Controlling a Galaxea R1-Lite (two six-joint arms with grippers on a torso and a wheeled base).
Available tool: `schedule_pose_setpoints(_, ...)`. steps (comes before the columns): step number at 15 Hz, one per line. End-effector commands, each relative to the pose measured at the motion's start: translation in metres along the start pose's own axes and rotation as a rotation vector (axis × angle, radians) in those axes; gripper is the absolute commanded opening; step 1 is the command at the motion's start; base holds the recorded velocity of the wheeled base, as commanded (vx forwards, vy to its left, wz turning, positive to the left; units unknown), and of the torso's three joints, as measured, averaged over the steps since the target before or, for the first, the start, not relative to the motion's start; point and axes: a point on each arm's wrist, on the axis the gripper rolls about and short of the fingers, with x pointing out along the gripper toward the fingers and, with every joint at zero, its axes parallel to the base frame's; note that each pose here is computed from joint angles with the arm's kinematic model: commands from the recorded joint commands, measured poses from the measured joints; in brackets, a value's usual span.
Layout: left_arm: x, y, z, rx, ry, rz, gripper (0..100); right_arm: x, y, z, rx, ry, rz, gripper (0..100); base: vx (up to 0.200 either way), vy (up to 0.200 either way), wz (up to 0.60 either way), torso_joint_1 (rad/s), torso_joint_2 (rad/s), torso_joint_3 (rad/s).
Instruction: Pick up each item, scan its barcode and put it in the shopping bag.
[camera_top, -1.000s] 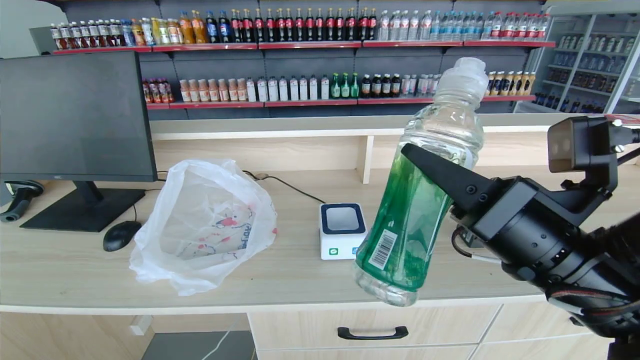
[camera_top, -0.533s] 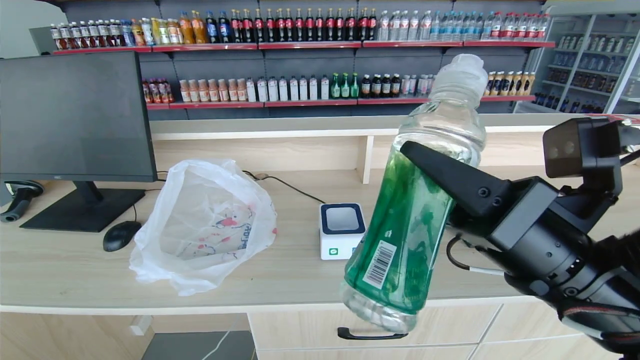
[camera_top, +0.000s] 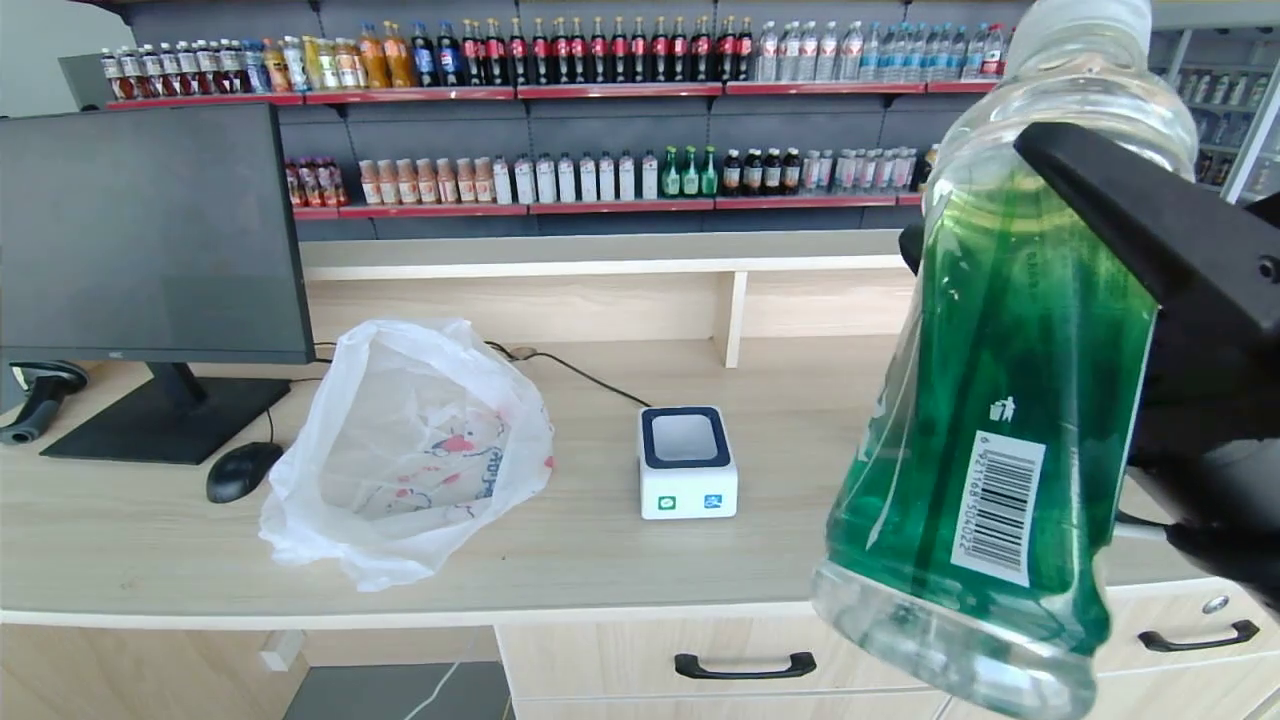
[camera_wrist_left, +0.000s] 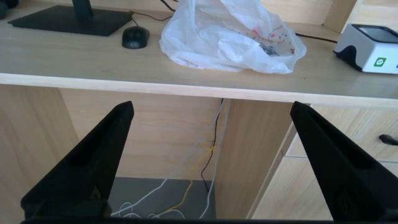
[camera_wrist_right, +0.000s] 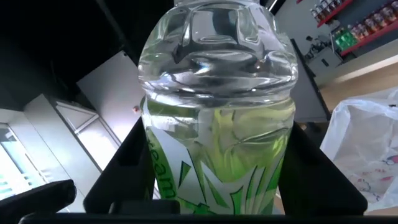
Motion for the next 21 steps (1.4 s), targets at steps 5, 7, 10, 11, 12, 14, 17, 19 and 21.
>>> schedule_pose_setpoints(5,0.0000,0.0000,0.0000,0.000,0.000,0.002,100,-0.0025,0.0006,0.0035,-0.009,-0.012,-0.003,0,0.000,0.000,0.00,0.000,0.00,0.000)
schedule_pose_setpoints(7,0.0000,0.0000,0.0000,0.000,0.000,0.000,100,-0.0023,0.0006,0.0039,-0.010,-0.014,-0.002,0,0.000,0.000,0.00,0.000,0.00,0.000)
schedule_pose_setpoints(10,0.0000,0.0000,0.0000,0.000,0.000,0.000,100,-0.0024,0.0000,0.0034,-0.009,-0.012,-0.005,0,0.000,0.000,0.00,0.000,0.00,0.000)
schedule_pose_setpoints(11,0.0000,0.0000,0.0000,0.000,0.000,0.000,100,-0.0026,-0.0006,0.0030,-0.007,-0.011,-0.007,0,0.000,0.000,0.00,0.000,0.00,0.000)
schedule_pose_setpoints(12,0.0000,0.0000,0.0000,0.000,0.000,0.002,100,-0.0027,-0.0002,0.0033,-0.009,-0.011,-0.006,0,0.000,0.000,0.00,0.000,0.00,0.000)
schedule_pose_setpoints(14,0.0000,0.0000,0.0000,0.000,0.000,0.000,100,-0.0044,-0.0010,0.0024,-0.008,-0.007,-0.012,0,0.000,0.000,0.00,0.000,0.00,0.000)
schedule_pose_setpoints(17,0.0000,0.0000,0.0000,0.000,0.000,0.002,100,-0.0050,-0.0014,0.0020,-0.012,-0.005,-0.015,0,0.000,0.000,0.00,0.000,0.00,0.000)
schedule_pose_setpoints(19,0.0000,0.0000,0.0000,0.000,0.000,0.000,100,-0.0059,-0.0026,0.0009,-0.038,-0.001,-0.021,0,0.000,0.000,0.00,0.000,0.00,0.000)
schedule_pose_setpoints(21,0.0000,0.0000,0.0000,0.000,0.000,0.002,100,-0.0077,-0.0063,-0.0020,-0.154,0.014,-0.037,0,0.000,0.000,0.00,0.000,0.00,0.000)
